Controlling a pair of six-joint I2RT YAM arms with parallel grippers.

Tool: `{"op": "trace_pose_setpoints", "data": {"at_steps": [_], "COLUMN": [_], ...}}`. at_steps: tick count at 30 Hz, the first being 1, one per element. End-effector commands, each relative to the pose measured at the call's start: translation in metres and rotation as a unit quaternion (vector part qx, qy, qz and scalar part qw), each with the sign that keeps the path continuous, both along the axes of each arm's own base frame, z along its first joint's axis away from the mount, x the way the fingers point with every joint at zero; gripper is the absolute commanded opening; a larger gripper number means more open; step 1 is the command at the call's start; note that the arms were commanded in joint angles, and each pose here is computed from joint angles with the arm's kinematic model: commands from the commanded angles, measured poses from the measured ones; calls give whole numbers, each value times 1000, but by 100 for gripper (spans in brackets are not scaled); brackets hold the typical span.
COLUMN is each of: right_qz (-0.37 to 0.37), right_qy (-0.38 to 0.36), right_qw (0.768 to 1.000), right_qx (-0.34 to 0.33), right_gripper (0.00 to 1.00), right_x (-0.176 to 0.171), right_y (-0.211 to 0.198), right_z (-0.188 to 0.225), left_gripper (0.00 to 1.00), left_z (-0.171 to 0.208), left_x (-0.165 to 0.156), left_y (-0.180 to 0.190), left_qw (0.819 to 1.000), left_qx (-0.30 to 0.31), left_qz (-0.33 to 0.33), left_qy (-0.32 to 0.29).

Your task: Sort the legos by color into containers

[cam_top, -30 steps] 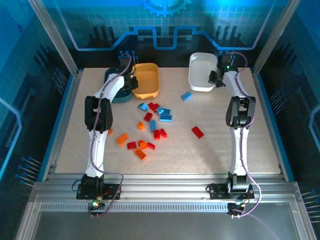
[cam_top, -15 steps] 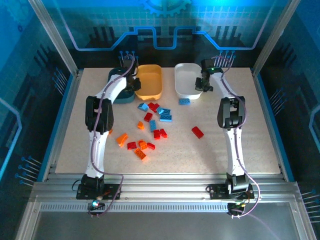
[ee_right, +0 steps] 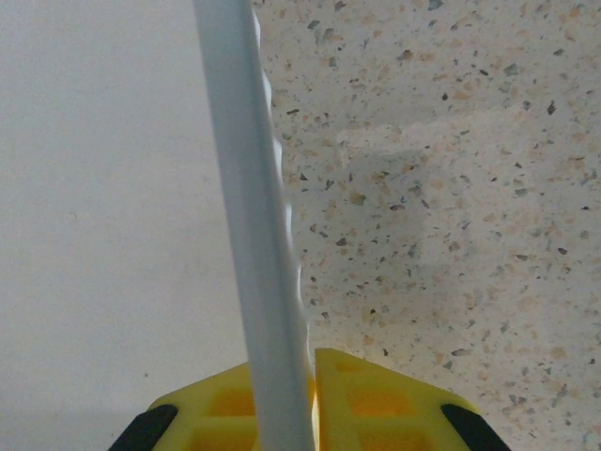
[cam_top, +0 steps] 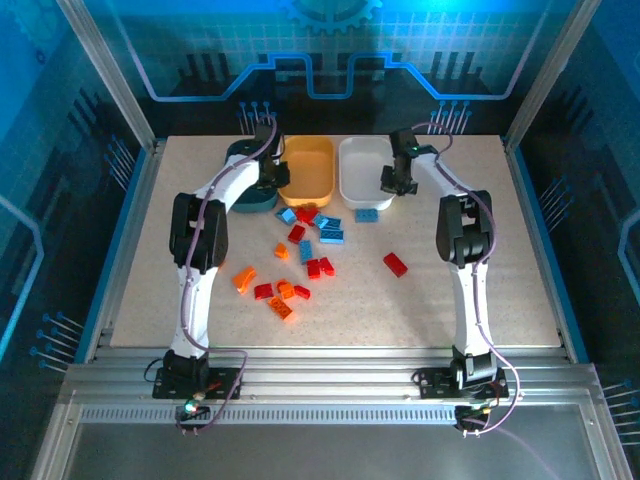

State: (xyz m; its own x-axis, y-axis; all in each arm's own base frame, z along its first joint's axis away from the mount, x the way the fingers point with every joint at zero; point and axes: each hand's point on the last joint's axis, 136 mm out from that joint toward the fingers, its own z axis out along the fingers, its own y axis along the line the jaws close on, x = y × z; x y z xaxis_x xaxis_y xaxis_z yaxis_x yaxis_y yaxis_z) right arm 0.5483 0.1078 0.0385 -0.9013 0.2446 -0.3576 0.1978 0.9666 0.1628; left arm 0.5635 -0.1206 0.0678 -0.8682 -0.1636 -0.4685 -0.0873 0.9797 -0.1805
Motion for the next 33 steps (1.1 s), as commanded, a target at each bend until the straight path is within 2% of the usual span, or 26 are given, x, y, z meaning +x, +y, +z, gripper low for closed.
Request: {"op": "trace_pose_setpoints", "data": {"at_steps": [1,4,8,11,14,20,26,28,29,31,32,33], "right_qz": [-3,-3,7,14,19,18,45,67,79,86,87,72], "right_qy": [-3,-5,-2,5,-6,-47,-102,-130,-147,-177,-199,-216], "right_qw": [1000,999,999,999,999,998,994,989,985,977,974,973], "right_qx": [17,32,34,30,26,27,5,-23,-44,-79,-69,-48], "right_gripper": [0,0,5,19,28,40,45,54,98,100,100,100], "right_x": [-6,-7,-6,-8,-10,-5,-19,-36,-47,-66,-73,-78], "right_y": [13,17,20,18,16,1,-4,2,6,10,13,13], "right_z": [6,8,10,9,21,69,137,165,177,193,198,199], "left_gripper": [16,20,24,38,44,56,58,60,63,73,83,98], "left_z": [8,10,10,13,23,79,174,202,220,237,235,233], "left_x": [-3,-3,-2,-1,-1,2,-19,-39,-54,-85,-104,-123], "left_y": [-21,-23,-26,-24,-21,-5,11,12,12,14,16,20], "left_qw": [999,999,999,999,999,999,991,986,981,970,966,960], "left_qx": [-35,-46,-49,-44,-32,-5,-19,-41,-61,-97,-113,-128], "left_qz": [-17,-12,-10,-10,-13,-6,9,16,19,29,38,47], "left_qy": [3,6,5,3,-3,-51,-131,-160,-184,-220,-231,-245]}}
